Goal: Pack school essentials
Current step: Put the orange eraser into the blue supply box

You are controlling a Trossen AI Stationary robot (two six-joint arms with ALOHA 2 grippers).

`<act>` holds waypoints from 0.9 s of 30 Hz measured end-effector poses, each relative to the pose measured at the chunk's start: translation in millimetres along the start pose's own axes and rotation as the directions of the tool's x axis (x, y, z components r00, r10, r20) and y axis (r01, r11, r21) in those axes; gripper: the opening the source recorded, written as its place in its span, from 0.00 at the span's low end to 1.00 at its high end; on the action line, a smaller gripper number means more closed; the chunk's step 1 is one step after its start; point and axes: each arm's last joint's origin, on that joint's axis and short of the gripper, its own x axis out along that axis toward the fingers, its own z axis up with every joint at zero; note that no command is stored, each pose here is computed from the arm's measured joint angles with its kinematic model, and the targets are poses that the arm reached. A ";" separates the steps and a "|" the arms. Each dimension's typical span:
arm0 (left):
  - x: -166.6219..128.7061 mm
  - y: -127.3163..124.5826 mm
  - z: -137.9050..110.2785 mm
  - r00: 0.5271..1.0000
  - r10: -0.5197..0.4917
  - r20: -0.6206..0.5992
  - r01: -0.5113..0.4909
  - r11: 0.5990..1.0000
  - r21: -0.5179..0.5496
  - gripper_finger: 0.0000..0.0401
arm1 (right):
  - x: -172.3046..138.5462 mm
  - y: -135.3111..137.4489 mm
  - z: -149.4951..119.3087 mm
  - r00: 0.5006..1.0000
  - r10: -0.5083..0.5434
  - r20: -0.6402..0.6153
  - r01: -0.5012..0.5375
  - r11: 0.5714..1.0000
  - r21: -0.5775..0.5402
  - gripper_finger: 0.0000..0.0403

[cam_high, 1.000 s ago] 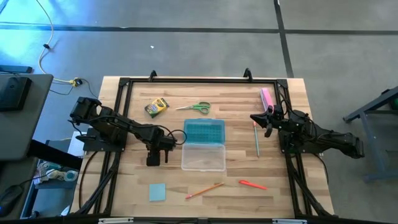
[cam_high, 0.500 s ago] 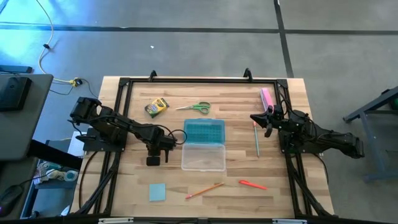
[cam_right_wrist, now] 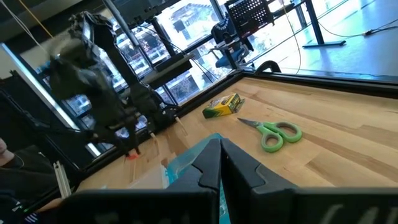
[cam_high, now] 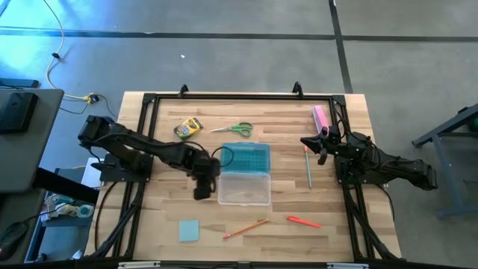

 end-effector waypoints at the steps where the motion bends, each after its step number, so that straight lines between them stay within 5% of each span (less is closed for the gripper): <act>1: -4.7 -2.0 7.2 0.999 0.002 0.044 -0.002 1.000 0.000 0.17 | 0.0 0.0 0.0 1.000 0.000 0.000 0.000 1.000 0.000 0.00; 6: -20.6 -7.7 40.5 0.959 -0.002 0.284 0.001 1.000 0.006 0.16 | 0.0 0.4 0.7 1.000 0.005 0.008 -0.005 1.000 0.006 0.00; 10: -10.0 2.5 51.7 0.947 0.007 0.322 0.002 1.000 -0.027 0.16 | -1.3 3.9 7.2 0.999 0.018 0.033 -0.018 1.000 0.007 0.00; 16: 19.6 5.6 51.9 0.975 -0.056 0.217 0.070 0.996 -0.056 0.16 | -2.6 7.8 14.5 0.999 0.023 0.042 -0.023 1.000 0.001 0.00; 27: 58.2 -1.8 43.1 0.996 -0.033 0.087 0.037 0.999 -0.038 0.17 | -2.5 5.9 9.2 0.999 0.022 -0.024 -0.021 1.000 0.008 0.00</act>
